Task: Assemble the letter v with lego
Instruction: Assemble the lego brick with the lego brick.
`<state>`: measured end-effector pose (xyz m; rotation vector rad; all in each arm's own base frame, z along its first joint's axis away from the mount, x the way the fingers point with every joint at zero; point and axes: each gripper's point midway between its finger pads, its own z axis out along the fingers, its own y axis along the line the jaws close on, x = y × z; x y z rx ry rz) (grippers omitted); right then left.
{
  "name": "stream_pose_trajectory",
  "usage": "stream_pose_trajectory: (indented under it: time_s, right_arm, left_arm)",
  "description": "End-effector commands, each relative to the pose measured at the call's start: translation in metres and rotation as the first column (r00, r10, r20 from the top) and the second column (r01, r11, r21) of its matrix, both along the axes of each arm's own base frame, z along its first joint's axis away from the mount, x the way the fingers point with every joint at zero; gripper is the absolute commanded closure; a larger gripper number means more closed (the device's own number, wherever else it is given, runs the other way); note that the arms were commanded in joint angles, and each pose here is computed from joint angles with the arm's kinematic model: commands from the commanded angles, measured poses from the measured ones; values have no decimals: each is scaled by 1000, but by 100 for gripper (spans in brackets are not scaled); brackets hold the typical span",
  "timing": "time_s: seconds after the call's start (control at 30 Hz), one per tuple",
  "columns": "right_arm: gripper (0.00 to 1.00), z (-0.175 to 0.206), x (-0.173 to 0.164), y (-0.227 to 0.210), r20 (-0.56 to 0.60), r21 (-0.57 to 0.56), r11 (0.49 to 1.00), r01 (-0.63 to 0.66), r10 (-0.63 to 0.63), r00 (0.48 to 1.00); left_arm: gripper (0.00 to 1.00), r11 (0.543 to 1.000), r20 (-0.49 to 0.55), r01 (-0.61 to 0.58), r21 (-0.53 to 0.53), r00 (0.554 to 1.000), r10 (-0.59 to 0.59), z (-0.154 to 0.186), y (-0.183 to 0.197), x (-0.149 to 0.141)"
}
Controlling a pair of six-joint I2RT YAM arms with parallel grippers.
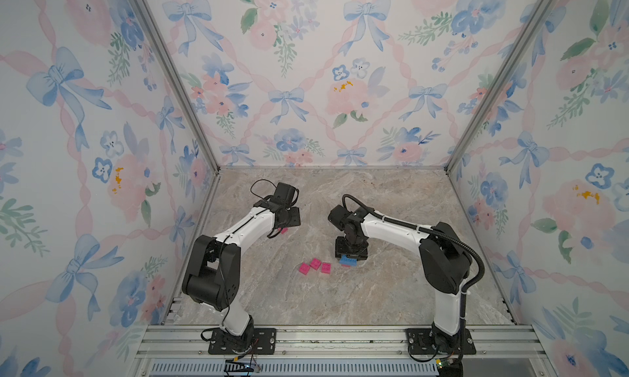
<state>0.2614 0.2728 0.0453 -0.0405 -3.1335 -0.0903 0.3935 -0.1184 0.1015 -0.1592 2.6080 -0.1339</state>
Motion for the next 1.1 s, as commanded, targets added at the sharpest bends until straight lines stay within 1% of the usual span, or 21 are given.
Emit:
stream_pose_trajectory:
  time_s: [0.0,0.3,0.57,0.7,0.83,1.07]
  right_arm:
    - [56,-33,-12,-11,-80,-73,997,-31,25,996]
    - [56,-31,-17,-9,-97,-75,997,19,-27,995]
    - [56,-27,-19,-9,-117,-120,993,6,-20,993]
    - [56,-28,-17,-5,-128,-106,994,-2,-12,992]
    - [57,-30,-14,-1,-149,-57,998,5,-13,989]
    - [58,-33,-10,-4,-181,-35,999,-13,6,984]
  left_arm:
    - [35,1000,-18,9,12,1000,-8,-3,3,-2]
    - [35,1000,-23,9,9,1000,-8,-4,2,-3]
    - [35,1000,-24,11,6,1000,-11,-5,1,-2]
    - [35,1000,-24,15,11,1000,-15,-5,2,-2]
    - [35,1000,-25,19,12,1000,-19,-5,1,-2]
    - [35,1000,-17,15,14,1000,-15,-3,2,-1]
